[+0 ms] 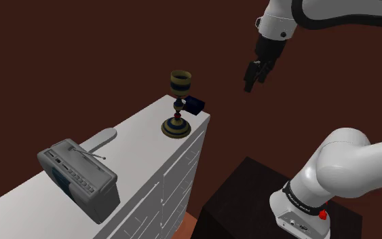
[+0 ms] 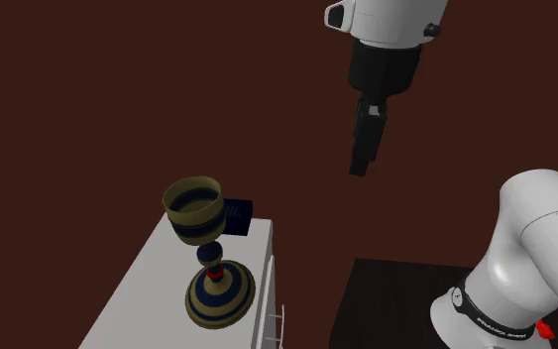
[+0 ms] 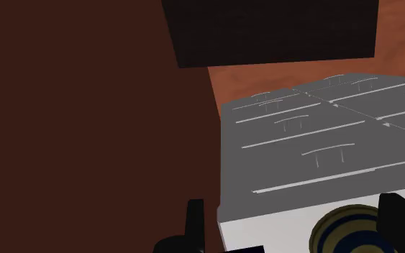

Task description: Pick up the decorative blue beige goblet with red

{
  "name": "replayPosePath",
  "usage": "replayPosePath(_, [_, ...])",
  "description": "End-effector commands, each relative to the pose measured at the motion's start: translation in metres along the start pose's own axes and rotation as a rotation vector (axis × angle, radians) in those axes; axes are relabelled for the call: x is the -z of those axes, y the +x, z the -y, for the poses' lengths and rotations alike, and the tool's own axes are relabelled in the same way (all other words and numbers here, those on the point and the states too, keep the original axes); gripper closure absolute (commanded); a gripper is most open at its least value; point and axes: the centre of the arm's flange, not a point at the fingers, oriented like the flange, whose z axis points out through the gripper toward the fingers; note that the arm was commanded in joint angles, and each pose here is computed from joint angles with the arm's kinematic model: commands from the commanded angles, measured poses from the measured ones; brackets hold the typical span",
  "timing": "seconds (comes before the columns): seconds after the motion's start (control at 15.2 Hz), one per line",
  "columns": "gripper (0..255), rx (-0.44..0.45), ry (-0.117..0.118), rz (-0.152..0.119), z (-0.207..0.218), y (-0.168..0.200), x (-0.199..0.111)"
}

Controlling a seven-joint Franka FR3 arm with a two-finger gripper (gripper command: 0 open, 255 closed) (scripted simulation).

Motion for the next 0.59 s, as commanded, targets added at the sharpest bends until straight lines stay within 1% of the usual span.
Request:
replayPosePath(0.0, [0, 0.000, 0.000, 0.000, 0.000, 0.000, 0.000])
replayPosePath(0.53, [0, 0.123, -0.004, 0.030, 0.055, 0.094, 0.015])
